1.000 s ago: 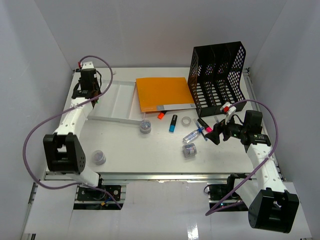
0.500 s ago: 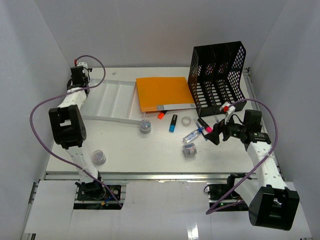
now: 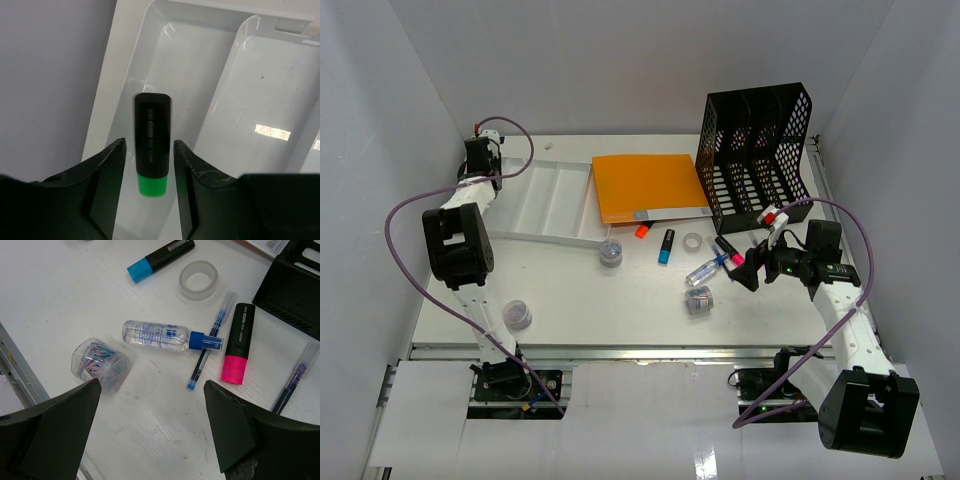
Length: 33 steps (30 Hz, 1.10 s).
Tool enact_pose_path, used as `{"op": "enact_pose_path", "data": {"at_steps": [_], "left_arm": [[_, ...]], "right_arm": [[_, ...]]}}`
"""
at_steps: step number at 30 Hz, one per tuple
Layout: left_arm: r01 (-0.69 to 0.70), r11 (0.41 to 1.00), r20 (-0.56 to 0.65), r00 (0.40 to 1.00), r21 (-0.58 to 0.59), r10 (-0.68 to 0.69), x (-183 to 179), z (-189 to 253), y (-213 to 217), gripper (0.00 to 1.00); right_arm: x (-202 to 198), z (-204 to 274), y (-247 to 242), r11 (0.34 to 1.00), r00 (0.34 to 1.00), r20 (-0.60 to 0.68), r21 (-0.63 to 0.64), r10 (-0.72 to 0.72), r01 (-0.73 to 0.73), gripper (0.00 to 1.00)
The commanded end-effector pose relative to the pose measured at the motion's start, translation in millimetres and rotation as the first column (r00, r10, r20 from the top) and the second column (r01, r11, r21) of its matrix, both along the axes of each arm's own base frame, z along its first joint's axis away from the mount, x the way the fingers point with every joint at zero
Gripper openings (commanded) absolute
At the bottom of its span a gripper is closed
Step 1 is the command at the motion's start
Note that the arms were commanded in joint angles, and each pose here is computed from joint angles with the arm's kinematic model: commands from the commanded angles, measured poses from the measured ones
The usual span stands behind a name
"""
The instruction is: Organize the desk
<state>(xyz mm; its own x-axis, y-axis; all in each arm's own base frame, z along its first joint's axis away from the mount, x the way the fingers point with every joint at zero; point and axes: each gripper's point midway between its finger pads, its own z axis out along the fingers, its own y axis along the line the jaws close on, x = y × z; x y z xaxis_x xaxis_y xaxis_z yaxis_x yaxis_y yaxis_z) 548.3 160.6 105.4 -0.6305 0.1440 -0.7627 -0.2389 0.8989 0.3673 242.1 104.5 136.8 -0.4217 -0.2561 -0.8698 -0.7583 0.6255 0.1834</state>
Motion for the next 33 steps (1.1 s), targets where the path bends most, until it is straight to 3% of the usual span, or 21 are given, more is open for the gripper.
{"op": "enact_pose_path", "data": {"at_steps": [1,2,8,11,12,13,15,18,19,22,25,29,33], "left_arm": [[-0.022,1.0,0.064,0.998,-0.011,0.022,-2,25,3,0.72],[-0.03,0.999,0.066,0.997,-0.013,0.03,-4,25,3,0.83],[-0.021,0.998,0.111,0.993,-0.063,0.028,-10,45,-6,0.86],[0.067,0.977,0.171,0.985,-0.203,-0.032,-6,68,-34,0.86],[0.11,0.958,0.187,0.981,-0.265,-0.061,-5,73,-48,0.93],[0.146,0.927,0.21,0.975,-0.344,-0.075,-10,83,-64,0.98],[0.281,0.824,0.256,0.951,-0.492,-0.172,-20,97,-106,0.98],[0.415,0.677,0.346,0.906,-0.607,-0.246,-49,125,-150,0.98],[0.423,0.628,0.341,0.905,-0.653,-0.255,-57,115,-161,0.98],[0.504,0.451,0.408,0.863,-0.737,-0.298,-116,122,-202,0.98],[0.591,0.392,0.504,0.806,-0.705,-0.309,-152,136,-219,0.98],[0.637,0.395,0.565,0.77,-0.662,-0.296,-205,134,-229,0.98],[0.612,0.476,0.569,0.783,-0.632,-0.251,-230,124,-221,0.98]], "right_arm": [[6,16,3,1.0,0.998,0.05,0.0,0.024,-0.024,0.9],[6,16,2,1.0,0.998,0.051,-0.001,0.023,-0.023,0.9],[5,15,2,1.0,0.998,0.06,-0.009,0.027,-0.026,0.9],[3,13,3,0.999,0.997,0.065,-0.011,0.049,-0.048,0.9],[2,13,4,0.998,0.996,0.07,-0.01,0.06,-0.06,0.9],[0,12,5,0.997,0.995,0.07,-0.009,0.072,-0.072,0.9],[-2,10,8,0.995,0.992,0.079,-0.009,0.1,-0.1,0.9],[-3,6,14,0.992,0.991,0.052,0.006,0.123,-0.123,0.91],[-2,8,17,0.992,0.991,0.049,0.005,0.127,-0.127,0.92],[9,5,26,0.994,0.996,-0.018,-0.069,0.084,-0.085,0.97],[13,17,63,0.981,0.993,-0.051,-0.16,0.104,-0.111,0.96],[13,26,105,0.981,0.987,-0.128,-0.154,0.1,-0.119,0.96],[38,4,124,0.972,0.967,-0.242,-0.235,-0.085,0.027,0.97]]}}
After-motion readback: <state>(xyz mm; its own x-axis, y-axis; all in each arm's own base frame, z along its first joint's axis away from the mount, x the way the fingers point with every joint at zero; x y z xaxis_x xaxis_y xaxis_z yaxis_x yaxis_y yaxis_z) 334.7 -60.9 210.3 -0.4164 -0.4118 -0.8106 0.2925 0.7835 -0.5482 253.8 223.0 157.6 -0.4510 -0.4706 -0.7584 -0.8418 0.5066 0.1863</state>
